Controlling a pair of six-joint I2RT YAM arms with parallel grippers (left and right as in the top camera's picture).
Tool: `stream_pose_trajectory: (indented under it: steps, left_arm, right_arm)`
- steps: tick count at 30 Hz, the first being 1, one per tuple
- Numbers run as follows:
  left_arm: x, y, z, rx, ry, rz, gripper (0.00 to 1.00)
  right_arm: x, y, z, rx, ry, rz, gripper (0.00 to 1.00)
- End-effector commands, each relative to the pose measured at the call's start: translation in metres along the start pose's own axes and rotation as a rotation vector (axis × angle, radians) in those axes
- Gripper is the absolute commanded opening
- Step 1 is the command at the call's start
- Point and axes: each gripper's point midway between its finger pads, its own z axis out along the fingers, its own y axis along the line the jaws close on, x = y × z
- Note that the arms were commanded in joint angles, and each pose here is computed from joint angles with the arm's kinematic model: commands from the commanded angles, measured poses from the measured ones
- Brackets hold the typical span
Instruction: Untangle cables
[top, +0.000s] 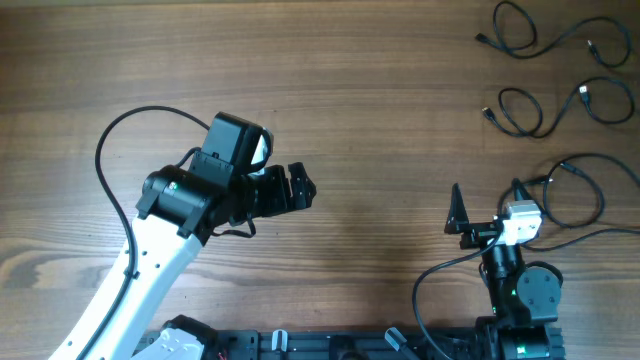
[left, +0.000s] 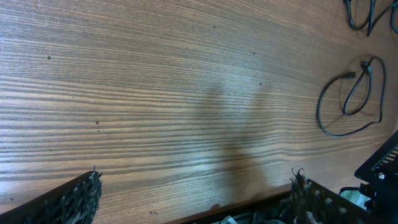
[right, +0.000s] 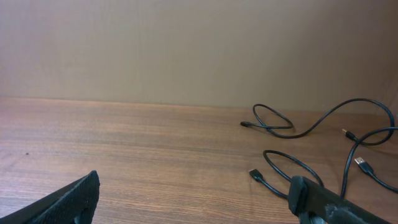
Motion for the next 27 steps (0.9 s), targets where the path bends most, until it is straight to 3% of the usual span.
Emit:
stream_pose_trajectory:
  steps: [1,27]
  left_arm:
    - [-0.004,-0.004,-0.003,0.002,-0.016,0.023,1.00]
    - [0.015,0.017,0.008,-0.038,0.025,0.007,1.00]
  right_arm:
    - [-0.002,0.000,-0.001,0.000,-0.012,0.020,1.00]
    - [-0.002,0.000,-0.001,0.000,-0.012,0.020,1.00]
